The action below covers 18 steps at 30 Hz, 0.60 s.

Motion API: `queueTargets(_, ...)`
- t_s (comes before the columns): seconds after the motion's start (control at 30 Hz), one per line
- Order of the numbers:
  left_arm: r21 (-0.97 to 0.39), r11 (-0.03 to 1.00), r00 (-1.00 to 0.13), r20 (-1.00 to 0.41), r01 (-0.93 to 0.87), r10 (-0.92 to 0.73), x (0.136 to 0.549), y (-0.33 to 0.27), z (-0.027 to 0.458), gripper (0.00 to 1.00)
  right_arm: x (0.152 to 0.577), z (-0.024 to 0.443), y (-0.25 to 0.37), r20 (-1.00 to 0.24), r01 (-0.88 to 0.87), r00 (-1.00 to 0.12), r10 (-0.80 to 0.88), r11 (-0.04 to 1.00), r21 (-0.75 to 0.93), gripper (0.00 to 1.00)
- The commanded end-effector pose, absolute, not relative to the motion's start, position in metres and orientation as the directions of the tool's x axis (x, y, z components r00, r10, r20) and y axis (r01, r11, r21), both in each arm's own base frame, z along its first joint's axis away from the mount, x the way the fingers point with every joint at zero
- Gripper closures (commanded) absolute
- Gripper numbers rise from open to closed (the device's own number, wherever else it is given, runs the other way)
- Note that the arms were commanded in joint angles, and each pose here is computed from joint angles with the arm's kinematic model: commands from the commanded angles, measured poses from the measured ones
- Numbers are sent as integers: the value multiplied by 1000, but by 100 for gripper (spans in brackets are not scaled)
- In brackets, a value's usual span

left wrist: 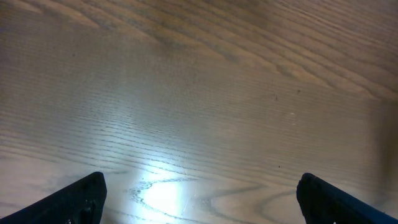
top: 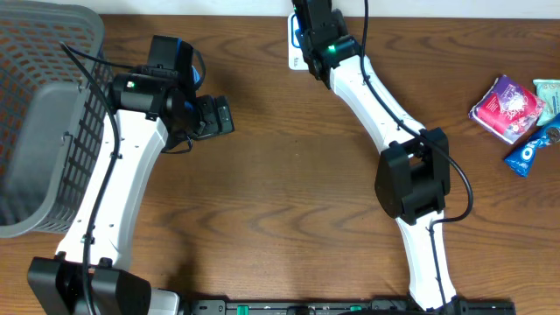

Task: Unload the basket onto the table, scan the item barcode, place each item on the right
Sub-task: 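Hold the Kleenex pack up at the scanner with the right gripper, then carry the Kleenex pack to the far right and release it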

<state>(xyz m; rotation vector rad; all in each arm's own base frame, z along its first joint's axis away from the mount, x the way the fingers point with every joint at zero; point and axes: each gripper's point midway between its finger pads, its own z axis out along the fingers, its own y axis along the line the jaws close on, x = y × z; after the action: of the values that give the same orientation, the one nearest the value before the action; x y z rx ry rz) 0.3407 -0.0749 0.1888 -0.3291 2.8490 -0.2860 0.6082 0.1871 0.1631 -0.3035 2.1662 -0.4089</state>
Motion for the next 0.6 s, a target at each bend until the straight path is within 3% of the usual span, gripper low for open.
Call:
queueTargets(0.0, -211, 957, -940, -235, -198, -246, 342, -72, 189, 2, 603, 204, 134, -787, 176, -572, -233, 902, -395, 99)
queueTargets(0.23, -211, 957, -940, -235, -198, -246, 342, -72, 189, 2, 564, 239, -30, -763, 465, -643, 59, 822, -328, 99)
queueTargets(0.47, -211, 957, -940, -235, -198, -246, 342, -72, 189, 2, 492, 218, -165, -617, 607, -736, 279, 677, -417, 99)
queueTargets(0.57, -211, 957, -940, -234, -198, -246, 342, -72, 189, 2, 461, 205, -212, -568, 666, -724, 392, 612, -427, 99)
